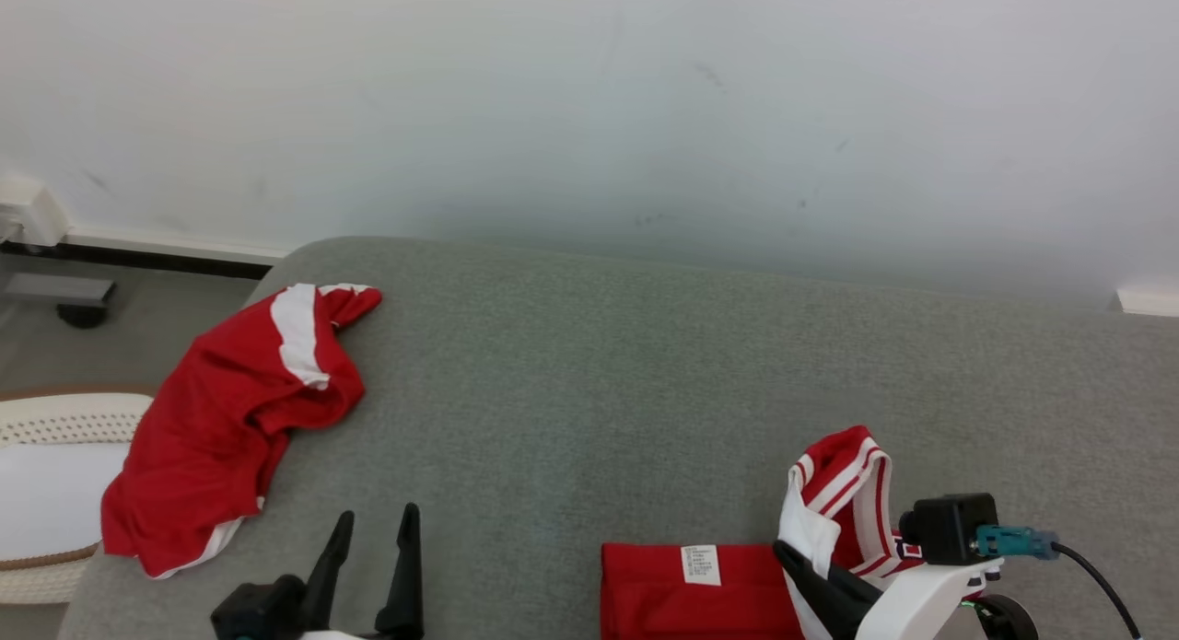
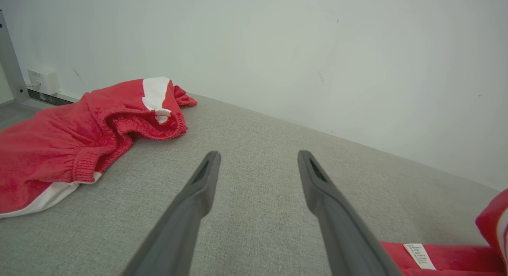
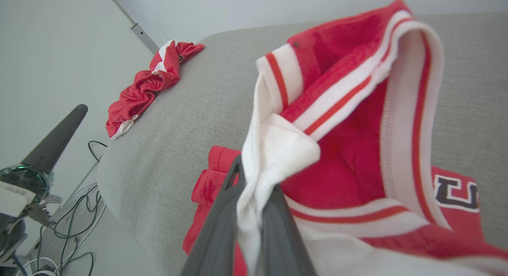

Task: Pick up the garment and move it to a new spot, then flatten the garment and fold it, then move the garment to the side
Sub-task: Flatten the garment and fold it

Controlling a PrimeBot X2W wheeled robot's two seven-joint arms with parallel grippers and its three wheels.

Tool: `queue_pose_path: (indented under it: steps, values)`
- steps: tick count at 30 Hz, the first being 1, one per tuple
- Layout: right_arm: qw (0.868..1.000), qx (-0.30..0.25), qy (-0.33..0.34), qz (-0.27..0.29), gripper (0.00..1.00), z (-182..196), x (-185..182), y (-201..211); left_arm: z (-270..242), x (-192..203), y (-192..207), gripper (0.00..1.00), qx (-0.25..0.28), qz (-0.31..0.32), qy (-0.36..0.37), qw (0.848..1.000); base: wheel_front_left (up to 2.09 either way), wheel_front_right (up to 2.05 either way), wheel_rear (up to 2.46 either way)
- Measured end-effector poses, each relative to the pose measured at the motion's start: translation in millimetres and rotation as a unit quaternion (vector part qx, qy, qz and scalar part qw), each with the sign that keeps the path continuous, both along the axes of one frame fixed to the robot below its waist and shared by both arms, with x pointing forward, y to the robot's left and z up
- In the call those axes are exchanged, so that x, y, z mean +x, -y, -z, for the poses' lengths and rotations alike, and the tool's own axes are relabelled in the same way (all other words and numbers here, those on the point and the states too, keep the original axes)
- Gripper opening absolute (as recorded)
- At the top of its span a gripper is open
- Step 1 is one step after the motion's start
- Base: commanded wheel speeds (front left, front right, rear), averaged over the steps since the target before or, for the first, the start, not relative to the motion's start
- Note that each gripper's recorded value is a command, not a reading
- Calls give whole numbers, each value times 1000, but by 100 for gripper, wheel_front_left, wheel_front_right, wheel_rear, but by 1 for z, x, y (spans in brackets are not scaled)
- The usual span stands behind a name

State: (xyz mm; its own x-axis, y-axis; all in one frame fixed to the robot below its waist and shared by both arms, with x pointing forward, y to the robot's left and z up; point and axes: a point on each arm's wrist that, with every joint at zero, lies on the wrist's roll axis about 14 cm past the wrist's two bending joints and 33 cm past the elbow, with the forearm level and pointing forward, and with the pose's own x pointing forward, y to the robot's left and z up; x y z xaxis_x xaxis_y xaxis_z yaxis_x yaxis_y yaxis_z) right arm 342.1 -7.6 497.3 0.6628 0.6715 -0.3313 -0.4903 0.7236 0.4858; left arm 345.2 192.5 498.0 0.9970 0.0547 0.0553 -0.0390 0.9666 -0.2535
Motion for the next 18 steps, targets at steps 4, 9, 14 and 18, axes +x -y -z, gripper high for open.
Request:
queue_pose_path:
  steps: [4,9,14,18]
  values:
    - [999,8,-8,-31,0,5,0,-26,1,-7,-10,100,-1,-15,-1,1000,0,0,0]
    - [997,10,-27,-67,0,17,-6,-53,3,-15,-19,100,-1,-30,-4,1000,0,0,0]
    - [995,11,-43,-92,20,30,-13,-72,4,-19,-27,100,1,-43,-5,999,0,0,0]
    - [993,30,-48,-100,100,30,-17,-83,4,-20,-28,100,2,-45,-6,999,0,0,0]
